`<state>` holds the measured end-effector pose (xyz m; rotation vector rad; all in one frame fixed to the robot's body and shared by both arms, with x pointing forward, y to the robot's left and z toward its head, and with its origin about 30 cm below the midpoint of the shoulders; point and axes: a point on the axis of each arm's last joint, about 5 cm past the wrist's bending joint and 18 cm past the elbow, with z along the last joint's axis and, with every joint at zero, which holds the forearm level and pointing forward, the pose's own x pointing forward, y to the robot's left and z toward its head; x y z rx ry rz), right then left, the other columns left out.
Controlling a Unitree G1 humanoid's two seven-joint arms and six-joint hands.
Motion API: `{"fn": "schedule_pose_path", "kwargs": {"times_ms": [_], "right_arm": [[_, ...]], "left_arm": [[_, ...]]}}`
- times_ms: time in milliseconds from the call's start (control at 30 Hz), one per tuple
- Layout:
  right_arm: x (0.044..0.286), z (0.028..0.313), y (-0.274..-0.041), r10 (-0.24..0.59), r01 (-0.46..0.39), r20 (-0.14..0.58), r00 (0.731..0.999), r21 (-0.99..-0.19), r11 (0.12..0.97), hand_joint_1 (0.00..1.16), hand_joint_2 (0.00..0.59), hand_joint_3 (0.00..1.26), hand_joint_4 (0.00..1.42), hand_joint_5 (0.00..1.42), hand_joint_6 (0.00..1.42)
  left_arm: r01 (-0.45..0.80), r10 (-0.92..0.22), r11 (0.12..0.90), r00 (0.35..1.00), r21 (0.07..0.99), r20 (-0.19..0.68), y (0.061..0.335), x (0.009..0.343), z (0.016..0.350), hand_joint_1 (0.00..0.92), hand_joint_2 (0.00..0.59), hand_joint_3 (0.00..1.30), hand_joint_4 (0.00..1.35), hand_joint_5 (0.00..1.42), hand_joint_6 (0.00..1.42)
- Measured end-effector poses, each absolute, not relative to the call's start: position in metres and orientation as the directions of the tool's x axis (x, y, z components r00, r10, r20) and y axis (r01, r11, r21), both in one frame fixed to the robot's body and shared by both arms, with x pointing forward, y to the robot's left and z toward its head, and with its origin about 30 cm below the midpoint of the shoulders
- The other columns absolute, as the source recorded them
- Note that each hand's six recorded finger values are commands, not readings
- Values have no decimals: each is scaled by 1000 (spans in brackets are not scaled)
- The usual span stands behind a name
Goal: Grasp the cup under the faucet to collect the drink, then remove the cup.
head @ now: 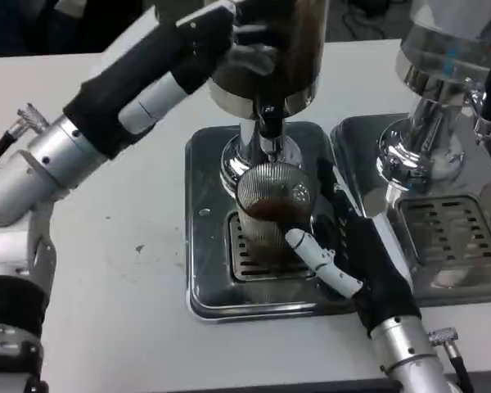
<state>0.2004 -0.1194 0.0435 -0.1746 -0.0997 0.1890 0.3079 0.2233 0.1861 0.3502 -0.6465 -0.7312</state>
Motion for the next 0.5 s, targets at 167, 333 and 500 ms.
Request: {"fn": "schedule_pose_path", "kwargs": {"times_ms": [167,333,500], "right_arm": [[200,43,-120,193,-176,83,978,-182,968,471,256,25,2,0,16],[199,43,-122,188,-170,83,979,-183,968,471,256,25,2,0,16],[197,43,-123,184,-166,86,979,-184,969,471,256,23,2,0,16]], "left_arm": [[486,-681,731,564,480,467,231,296,182,0,80,241,214,300,265],[451,-668,738,595,502,447,249,278,175,0,78,242,217,304,267],[451,-650,746,652,490,389,263,264,159,0,75,242,218,307,264]]}}
